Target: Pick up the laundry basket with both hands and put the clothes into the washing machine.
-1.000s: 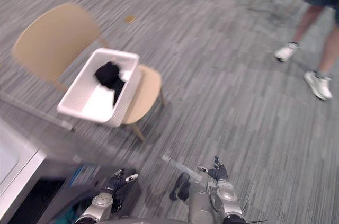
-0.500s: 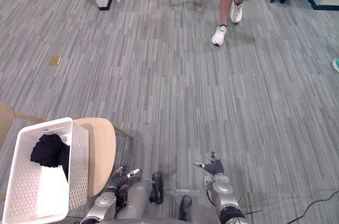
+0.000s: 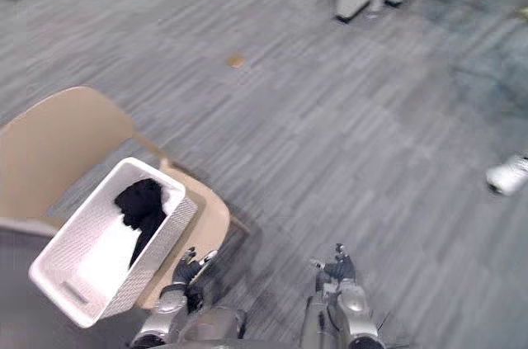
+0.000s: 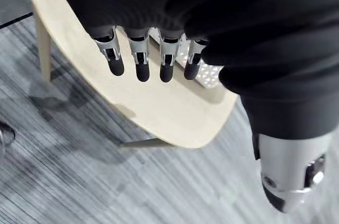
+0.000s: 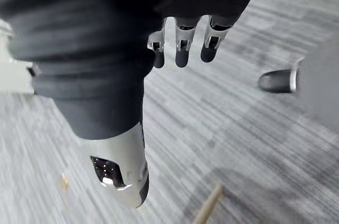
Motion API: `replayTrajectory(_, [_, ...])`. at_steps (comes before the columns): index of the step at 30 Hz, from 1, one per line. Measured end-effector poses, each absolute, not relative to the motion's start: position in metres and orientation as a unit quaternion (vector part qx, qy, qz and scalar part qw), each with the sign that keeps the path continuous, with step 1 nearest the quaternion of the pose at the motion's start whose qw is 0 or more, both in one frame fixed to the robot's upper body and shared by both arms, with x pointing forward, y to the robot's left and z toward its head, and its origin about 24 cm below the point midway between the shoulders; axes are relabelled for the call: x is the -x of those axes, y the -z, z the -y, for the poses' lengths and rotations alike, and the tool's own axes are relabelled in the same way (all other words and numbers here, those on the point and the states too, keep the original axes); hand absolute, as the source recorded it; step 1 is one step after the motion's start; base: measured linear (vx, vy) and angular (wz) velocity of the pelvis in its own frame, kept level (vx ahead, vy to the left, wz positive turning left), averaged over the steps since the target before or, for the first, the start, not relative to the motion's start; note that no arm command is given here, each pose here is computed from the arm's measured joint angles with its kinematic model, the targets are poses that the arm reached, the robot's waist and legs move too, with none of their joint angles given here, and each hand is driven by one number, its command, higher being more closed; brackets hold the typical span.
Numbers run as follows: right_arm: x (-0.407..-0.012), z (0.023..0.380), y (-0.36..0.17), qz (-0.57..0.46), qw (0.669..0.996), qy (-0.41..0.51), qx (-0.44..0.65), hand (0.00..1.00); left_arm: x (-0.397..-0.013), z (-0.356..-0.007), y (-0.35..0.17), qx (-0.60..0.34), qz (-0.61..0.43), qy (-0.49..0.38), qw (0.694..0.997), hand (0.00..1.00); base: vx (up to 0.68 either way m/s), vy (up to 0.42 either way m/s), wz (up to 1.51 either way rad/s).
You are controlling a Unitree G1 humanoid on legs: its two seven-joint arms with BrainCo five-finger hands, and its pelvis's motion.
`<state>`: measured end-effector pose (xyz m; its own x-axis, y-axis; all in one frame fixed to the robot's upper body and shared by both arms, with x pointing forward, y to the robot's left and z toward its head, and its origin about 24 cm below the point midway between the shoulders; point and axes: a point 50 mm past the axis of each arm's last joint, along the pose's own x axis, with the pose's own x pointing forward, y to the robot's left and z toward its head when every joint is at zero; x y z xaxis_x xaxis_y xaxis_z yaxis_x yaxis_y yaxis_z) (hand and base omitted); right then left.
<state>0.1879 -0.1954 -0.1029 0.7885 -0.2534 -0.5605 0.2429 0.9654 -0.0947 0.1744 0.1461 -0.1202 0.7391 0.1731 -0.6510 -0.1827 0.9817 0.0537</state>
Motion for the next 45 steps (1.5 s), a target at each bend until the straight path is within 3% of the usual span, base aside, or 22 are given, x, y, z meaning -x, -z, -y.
replayTrajectory(4, [-0.202, 0.206, 0.083, -0.242, 0.956, 0.163, 0.001, 0.00, -0.175, -0.153, 0.116, 0.019, -0.332, -0.120, 0.935, 0.00, 0.15, -0.191, 1.76])
replayTrajectory(13, [-0.209, 0.220, 0.081, -0.243, 0.951, 0.190, 0.010, 0.00, -0.139, -0.174, 0.133, -0.023, -0.387, -0.120, 0.914, 0.00, 0.07, 0.053, 1.28])
replayTrajectory(20, [-0.233, 0.195, 0.067, -0.208, 0.968, 0.099, 0.099, 0.00, -0.130, -0.187, 0.141, -0.078, -0.416, -0.084, 0.902, 0.00, 0.10, 0.100, 0.78])
replayTrajectory(27, [-0.270, 0.189, 0.022, -0.103, 0.972, 0.045, 0.205, 0.00, -0.138, -0.199, 0.138, -0.100, -0.407, -0.075, 0.905, 0.00, 0.06, -0.132, 1.01])
replayTrajectory(38, [-0.309, 0.170, -0.003, -0.049, 0.909, -0.096, 0.403, 0.00, -0.146, -0.196, 0.136, -0.110, -0.397, -0.065, 0.909, 0.00, 0.06, -0.178, 0.39])
replayTrajectory(45, [-0.354, 0.179, -0.044, -0.023, 0.881, -0.073, 0.467, 0.00, -0.171, -0.195, 0.125, -0.112, -0.360, -0.061, 0.924, 0.00, -0.05, -0.056, 0.52])
